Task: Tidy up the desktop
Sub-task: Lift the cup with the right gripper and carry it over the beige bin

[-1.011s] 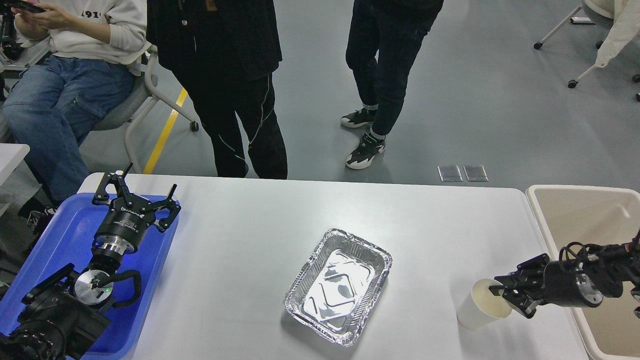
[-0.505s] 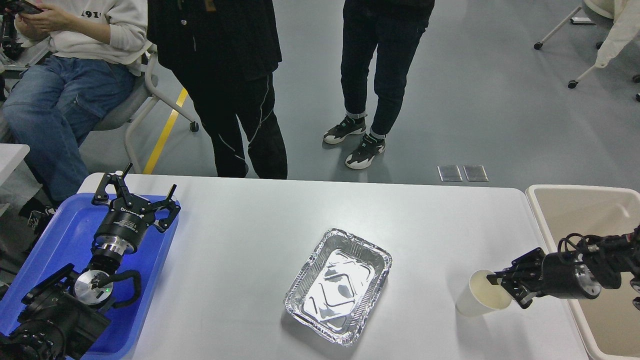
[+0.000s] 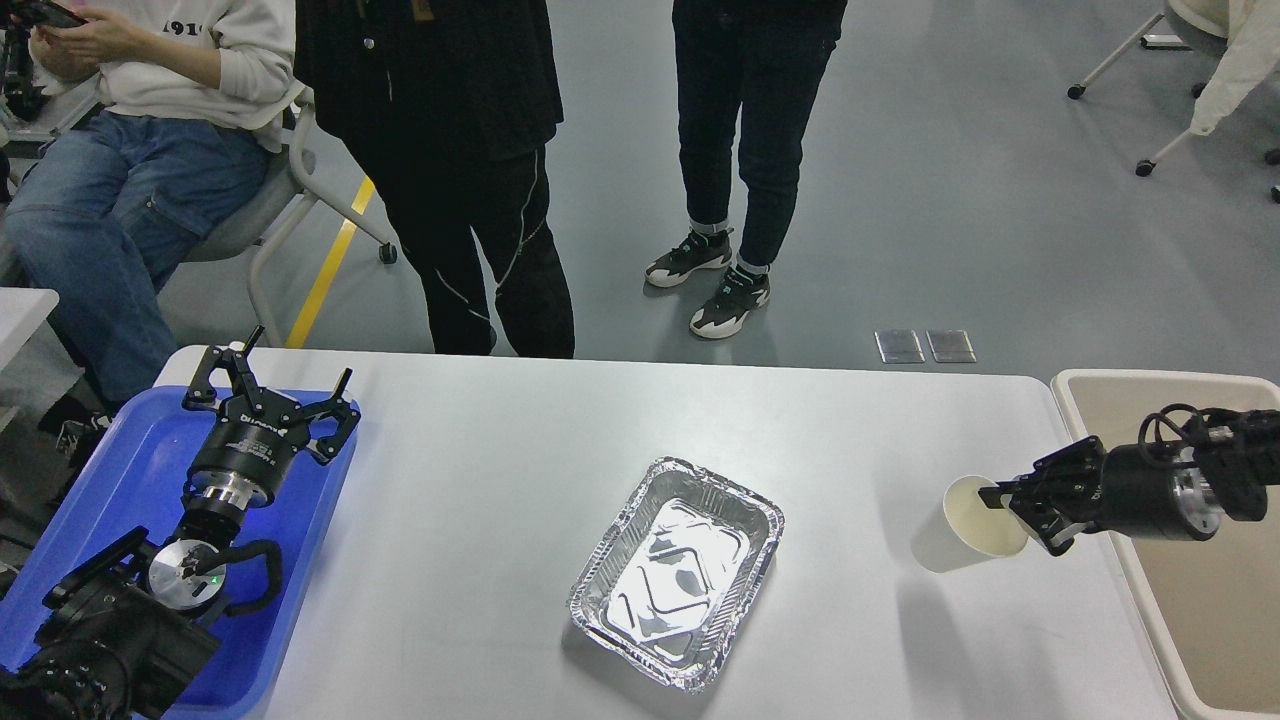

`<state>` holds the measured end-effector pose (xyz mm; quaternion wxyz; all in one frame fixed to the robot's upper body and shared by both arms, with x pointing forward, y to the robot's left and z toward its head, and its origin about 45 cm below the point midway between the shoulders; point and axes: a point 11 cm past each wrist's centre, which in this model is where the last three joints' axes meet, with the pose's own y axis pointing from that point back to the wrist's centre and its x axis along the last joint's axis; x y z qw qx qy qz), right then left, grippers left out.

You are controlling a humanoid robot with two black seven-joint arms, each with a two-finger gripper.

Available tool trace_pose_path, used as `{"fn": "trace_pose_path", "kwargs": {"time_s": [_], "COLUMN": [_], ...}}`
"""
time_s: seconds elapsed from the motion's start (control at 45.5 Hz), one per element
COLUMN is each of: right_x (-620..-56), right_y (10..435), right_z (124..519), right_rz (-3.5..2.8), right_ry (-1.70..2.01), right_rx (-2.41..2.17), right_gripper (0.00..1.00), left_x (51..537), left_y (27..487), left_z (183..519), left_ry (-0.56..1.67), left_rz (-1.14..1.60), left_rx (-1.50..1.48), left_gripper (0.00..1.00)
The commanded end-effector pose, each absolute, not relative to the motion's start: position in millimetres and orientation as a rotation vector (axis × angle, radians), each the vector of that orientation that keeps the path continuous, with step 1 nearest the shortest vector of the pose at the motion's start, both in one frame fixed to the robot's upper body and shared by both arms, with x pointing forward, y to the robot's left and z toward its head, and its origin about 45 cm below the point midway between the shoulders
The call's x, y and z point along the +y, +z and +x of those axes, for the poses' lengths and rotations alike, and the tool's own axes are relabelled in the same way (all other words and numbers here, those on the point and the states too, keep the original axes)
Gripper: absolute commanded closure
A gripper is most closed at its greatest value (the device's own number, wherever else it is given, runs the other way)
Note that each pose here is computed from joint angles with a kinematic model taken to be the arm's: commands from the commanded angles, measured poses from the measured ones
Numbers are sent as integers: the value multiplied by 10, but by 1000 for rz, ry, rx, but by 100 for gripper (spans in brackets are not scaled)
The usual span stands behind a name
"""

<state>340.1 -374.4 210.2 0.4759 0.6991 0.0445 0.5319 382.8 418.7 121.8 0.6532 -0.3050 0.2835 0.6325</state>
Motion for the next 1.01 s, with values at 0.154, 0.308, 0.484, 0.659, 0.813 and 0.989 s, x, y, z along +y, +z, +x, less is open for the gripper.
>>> {"fn": "trace_pose_path", "kwargs": {"time_s": [0.154, 0.308, 0.484, 0.659, 0.813, 0.989], "right_x": [-3617, -3604, -3540, -3526, -3573, -3879], "right_y": [2633, 2930, 3211, 3325, 3327, 3275], "right_z": [3609, 3727, 3807, 3852, 3853, 3828], "right_rz": [1715, 1678, 1654, 1637, 1634, 1638], "right_ry": [1310, 1321, 1344, 1350, 1341, 1265], "right_rx": [16, 3, -7, -12, -28, -139], "right_gripper": [100, 100, 100, 100, 100, 100], "left_x": [4177, 4177, 4170, 4170, 4177, 4177], "left_y": [1217, 1217, 1214, 1214, 1217, 1217], "left_z": [3830, 3830, 3831, 3831, 3830, 3830], "left_ry": [1432, 1432, 1431, 1431, 1432, 1432], "left_rz": [-689, -689, -689, -689, -689, -689], "left_rx": [644, 644, 645, 645, 644, 644], "left_gripper": [0, 0, 0, 0, 0, 0]}}
